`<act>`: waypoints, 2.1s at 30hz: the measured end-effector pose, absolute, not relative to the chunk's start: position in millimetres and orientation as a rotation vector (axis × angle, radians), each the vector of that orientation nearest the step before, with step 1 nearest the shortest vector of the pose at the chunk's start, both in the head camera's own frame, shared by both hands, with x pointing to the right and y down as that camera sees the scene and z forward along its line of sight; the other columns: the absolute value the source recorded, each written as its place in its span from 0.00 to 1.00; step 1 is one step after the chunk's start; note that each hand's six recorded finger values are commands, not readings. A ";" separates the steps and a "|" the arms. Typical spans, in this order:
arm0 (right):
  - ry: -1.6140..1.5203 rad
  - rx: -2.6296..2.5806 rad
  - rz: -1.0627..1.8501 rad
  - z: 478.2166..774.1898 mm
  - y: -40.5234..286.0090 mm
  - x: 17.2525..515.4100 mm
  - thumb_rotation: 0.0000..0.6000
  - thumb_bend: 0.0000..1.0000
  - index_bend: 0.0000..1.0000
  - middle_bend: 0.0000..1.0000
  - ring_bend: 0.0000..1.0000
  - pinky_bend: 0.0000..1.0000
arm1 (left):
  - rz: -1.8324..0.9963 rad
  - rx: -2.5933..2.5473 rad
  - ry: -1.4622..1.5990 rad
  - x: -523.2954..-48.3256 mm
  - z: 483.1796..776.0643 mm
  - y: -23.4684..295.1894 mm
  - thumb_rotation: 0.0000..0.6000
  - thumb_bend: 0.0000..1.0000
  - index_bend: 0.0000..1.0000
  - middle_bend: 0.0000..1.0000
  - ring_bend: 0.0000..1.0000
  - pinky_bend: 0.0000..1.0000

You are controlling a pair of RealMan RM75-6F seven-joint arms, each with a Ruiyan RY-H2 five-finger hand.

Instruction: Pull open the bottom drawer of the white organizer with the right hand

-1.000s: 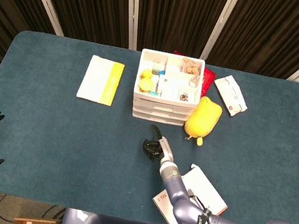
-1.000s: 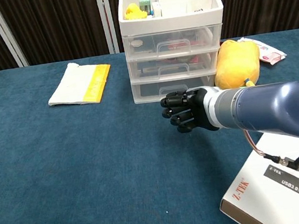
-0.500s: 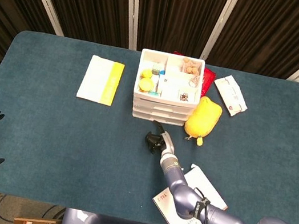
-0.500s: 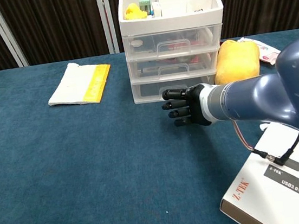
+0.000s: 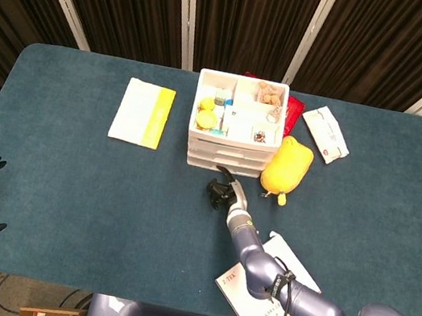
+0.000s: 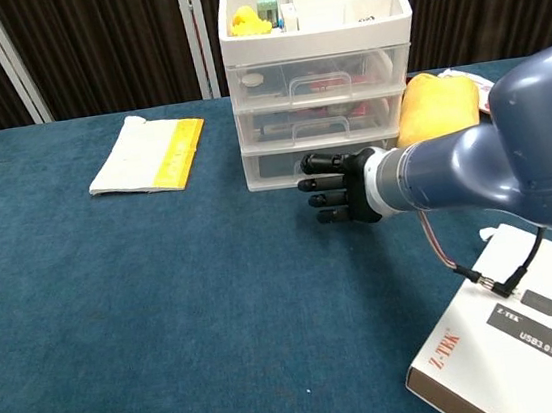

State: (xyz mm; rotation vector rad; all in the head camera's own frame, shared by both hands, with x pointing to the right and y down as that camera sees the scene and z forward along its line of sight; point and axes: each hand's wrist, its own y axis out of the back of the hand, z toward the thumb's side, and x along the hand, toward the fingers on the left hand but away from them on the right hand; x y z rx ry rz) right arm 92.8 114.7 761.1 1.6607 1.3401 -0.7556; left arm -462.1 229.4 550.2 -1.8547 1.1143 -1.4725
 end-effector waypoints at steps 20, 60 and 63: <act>1.295 1.516 -0.651 766.8 103.2 86.0 1.00 0.75 0.24 0.79 0.80 0.90 | -1.476 -1.864 1.121 -462.1 550.0 229.7 1.00 0.01 0.00 0.00 0.00 0.00; 1.146 1.658 -0.705 737.9 152.2 86.1 1.00 0.75 0.07 0.76 0.77 0.85 | -1.471 -1.875 1.127 -460.3 548.6 231.4 1.00 0.01 0.00 0.00 0.00 0.00; 1.153 1.715 -0.721 729.6 154.4 87.7 1.00 0.75 0.14 0.76 0.77 0.85 | -1.472 -1.876 1.131 -460.7 548.5 231.8 1.00 0.01 0.00 0.00 0.00 0.00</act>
